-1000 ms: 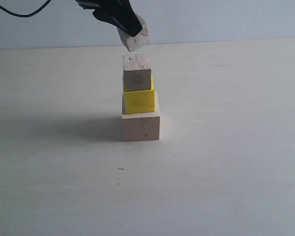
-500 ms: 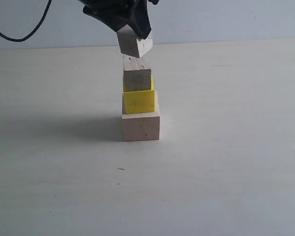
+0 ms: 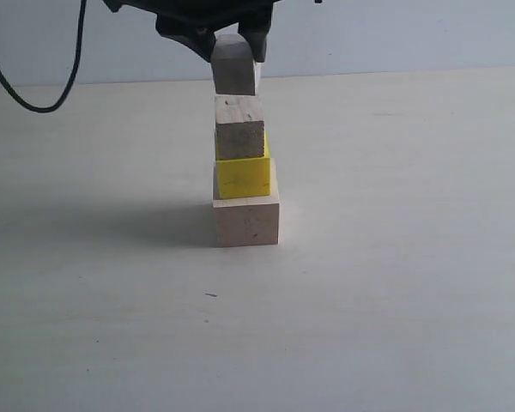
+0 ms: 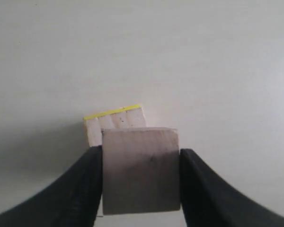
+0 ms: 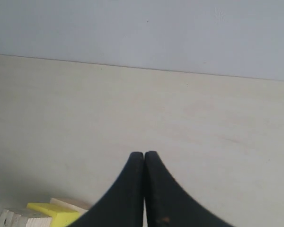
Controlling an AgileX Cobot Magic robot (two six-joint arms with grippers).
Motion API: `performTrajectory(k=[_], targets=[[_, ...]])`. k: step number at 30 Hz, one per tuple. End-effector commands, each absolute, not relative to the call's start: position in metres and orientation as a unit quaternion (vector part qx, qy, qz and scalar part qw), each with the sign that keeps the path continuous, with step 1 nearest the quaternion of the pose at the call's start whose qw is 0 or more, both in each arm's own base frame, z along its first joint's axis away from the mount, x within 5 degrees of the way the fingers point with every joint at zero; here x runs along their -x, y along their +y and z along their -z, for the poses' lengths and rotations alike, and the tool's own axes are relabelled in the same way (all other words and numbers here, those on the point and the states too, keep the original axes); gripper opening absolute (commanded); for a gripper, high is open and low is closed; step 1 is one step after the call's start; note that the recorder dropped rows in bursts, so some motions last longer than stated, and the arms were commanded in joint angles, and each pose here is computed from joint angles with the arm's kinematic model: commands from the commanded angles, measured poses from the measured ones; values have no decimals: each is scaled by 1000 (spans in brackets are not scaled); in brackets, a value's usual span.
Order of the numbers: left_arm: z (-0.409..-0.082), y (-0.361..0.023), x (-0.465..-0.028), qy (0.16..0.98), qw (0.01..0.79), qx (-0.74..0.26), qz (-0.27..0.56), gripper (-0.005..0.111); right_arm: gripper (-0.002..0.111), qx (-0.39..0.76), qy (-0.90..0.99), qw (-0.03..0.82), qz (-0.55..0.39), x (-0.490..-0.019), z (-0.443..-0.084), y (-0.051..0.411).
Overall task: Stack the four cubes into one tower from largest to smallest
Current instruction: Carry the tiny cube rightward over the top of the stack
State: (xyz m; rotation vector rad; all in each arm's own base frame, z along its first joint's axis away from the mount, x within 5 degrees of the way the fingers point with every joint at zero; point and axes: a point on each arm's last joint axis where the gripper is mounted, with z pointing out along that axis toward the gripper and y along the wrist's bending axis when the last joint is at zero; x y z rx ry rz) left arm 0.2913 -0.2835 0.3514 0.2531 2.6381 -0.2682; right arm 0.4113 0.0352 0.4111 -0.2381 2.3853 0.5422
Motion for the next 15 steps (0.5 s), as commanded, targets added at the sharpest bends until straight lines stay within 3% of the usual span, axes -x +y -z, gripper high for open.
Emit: performTrajectory(k=[1, 15], targets=[[-359, -287, -282, 961, 241, -64, 120, 0, 0, 83, 918, 325, -213, -420, -400, 34], [-356, -285, -280, 967, 235, -22, 94, 0, 0, 86, 907, 322, -258, -423, -398, 41]])
